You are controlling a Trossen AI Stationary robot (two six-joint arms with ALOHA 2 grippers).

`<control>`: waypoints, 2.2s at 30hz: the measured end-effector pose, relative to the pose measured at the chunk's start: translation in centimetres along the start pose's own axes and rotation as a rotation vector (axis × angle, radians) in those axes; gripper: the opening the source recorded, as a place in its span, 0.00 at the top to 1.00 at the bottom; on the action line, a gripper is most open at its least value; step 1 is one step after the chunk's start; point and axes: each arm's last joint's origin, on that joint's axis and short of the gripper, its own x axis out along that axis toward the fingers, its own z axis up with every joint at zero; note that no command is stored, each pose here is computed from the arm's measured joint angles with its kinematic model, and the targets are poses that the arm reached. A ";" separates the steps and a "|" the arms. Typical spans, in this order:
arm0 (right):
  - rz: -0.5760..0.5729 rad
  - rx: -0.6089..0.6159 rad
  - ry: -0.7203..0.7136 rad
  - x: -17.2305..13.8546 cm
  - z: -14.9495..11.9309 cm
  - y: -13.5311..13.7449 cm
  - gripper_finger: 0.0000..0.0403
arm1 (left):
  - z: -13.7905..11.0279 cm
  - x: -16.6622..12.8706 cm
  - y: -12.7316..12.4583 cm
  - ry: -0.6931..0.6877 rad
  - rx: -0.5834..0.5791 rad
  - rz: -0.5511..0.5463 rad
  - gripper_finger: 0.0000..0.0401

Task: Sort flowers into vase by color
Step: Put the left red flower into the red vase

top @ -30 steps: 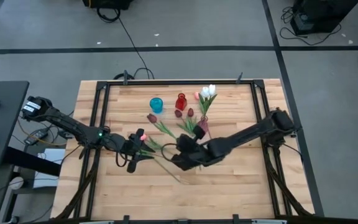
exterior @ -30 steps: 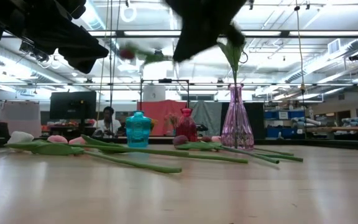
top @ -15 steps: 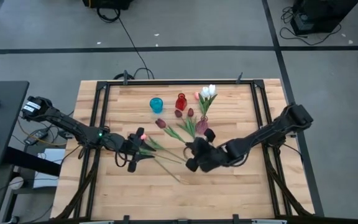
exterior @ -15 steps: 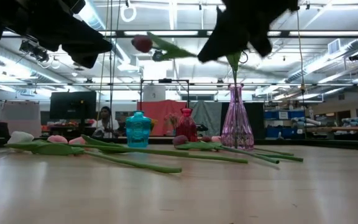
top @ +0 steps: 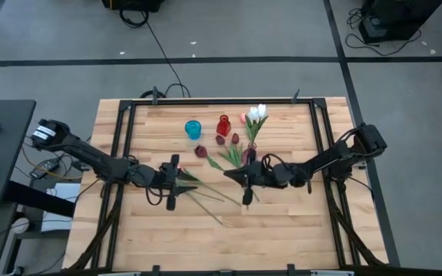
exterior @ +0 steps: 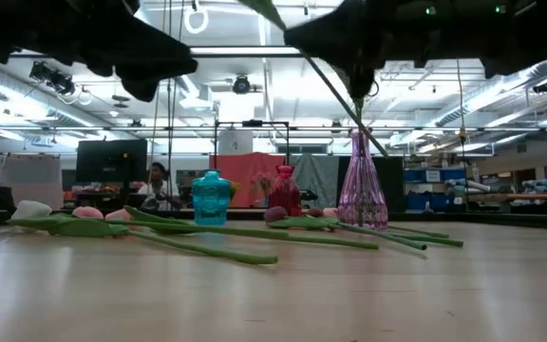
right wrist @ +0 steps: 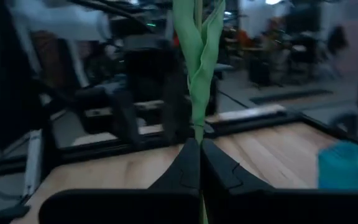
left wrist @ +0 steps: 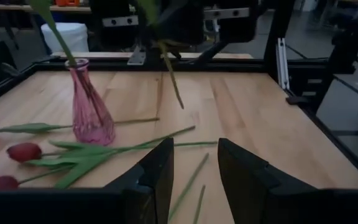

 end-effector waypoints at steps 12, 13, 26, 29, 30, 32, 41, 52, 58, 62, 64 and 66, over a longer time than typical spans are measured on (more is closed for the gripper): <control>0.044 -0.128 -0.108 1.9 3.1 1.2 0.98 | 1.2 4.8 -0.4 -0.038 -0.044 0.022 0.67; 0.046 -0.134 -0.113 2.0 3.2 1.2 0.98 | 1.5 5.2 -0.4 -0.044 -0.046 0.025 0.67; 0.085 -0.163 -0.173 1.8 4.1 2.3 0.98 | 5.7 7.9 0.8 -0.143 -0.001 -0.024 0.67; 0.087 -0.173 -0.186 1.8 4.2 2.4 0.98 | 6.0 8.1 1.1 -0.151 -0.005 -0.041 0.67; 0.084 -0.177 -0.186 1.8 4.2 2.4 0.98 | 6.1 8.1 1.2 -0.153 -0.005 -0.049 0.67; 0.071 -0.182 -0.186 1.8 4.2 2.4 0.98 | 6.2 8.1 1.2 -0.156 -0.004 -0.059 0.67; 0.064 -0.193 -0.199 1.7 4.3 2.4 0.98 | 6.4 8.2 1.1 -0.173 0.036 -0.068 0.71; 0.065 -0.189 -0.201 1.7 4.3 2.4 0.98 | 6.1 8.7 1.2 -0.196 0.050 -0.078 0.96; 0.058 -0.189 -0.198 1.7 4.3 2.4 0.98 | 6.1 8.7 1.3 -0.186 0.023 -0.092 0.98; 0.058 -0.190 -0.197 1.7 4.3 2.4 0.98 | 6.0 8.7 1.3 -0.184 -0.002 -0.093 0.91; 0.058 -0.190 -0.196 1.7 4.3 2.4 0.98 | 6.0 8.7 1.3 -0.184 -0.001 -0.091 0.84; 0.057 -0.190 -0.196 1.7 4.3 2.4 0.98 | 6.0 8.7 1.3 -0.184 0.001 -0.090 0.78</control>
